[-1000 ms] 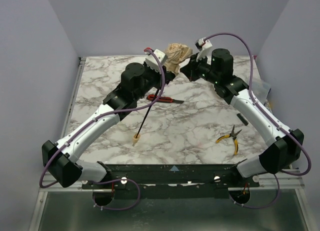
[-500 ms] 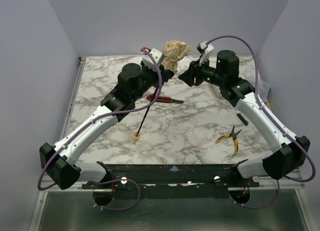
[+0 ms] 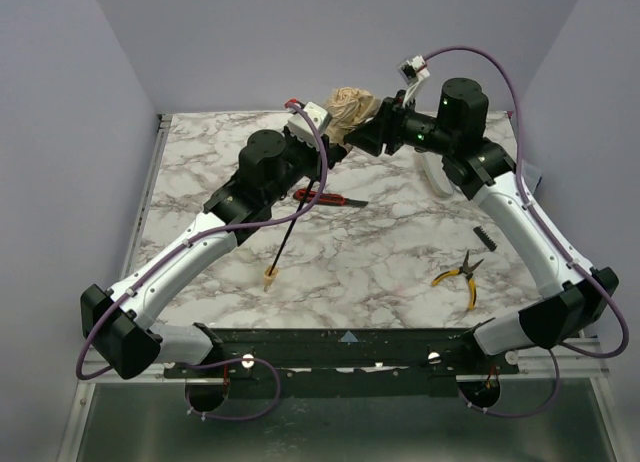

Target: Open the umbrella

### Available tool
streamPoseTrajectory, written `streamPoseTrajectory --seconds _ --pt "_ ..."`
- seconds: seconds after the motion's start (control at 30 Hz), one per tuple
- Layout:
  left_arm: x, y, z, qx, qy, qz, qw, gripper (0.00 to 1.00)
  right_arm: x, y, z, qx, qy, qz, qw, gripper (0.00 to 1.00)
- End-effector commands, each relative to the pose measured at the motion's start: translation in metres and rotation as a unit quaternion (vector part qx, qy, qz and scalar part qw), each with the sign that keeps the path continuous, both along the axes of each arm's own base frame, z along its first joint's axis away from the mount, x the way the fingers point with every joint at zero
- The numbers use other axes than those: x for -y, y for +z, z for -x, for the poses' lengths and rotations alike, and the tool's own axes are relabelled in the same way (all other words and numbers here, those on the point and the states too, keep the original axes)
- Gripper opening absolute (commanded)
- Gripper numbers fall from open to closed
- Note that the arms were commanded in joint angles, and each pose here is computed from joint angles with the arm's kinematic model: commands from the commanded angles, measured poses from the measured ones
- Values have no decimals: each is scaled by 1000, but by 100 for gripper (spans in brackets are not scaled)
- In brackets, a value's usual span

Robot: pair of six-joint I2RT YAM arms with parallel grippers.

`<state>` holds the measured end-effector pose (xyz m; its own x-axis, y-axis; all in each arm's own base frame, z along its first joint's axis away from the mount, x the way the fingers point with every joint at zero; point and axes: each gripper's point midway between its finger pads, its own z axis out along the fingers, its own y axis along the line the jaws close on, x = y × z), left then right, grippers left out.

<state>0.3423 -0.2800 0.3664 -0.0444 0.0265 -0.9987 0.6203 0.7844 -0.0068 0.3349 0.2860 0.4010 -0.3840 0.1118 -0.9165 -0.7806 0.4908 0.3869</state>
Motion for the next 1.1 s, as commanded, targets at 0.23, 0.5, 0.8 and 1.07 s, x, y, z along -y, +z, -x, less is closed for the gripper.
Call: streamPoseTrajectory --seconds 0.23,0.5,0.8,1.07 --pt "8 41 11 63 -17 31 997 0 -5 -20 -23 -57 -36 -9 998 21" --pt "9 41 13 61 -17 29 998 0 18 -45 -43 -46 -114 44 991 0" --pt "15 49 29 57 -57 53 995 0 50 -93 -69 -29 -185 131 974 0" --pt "1 47 14 62 -9 40 997 0 35 -79 -32 -22 -67 105 992 26"
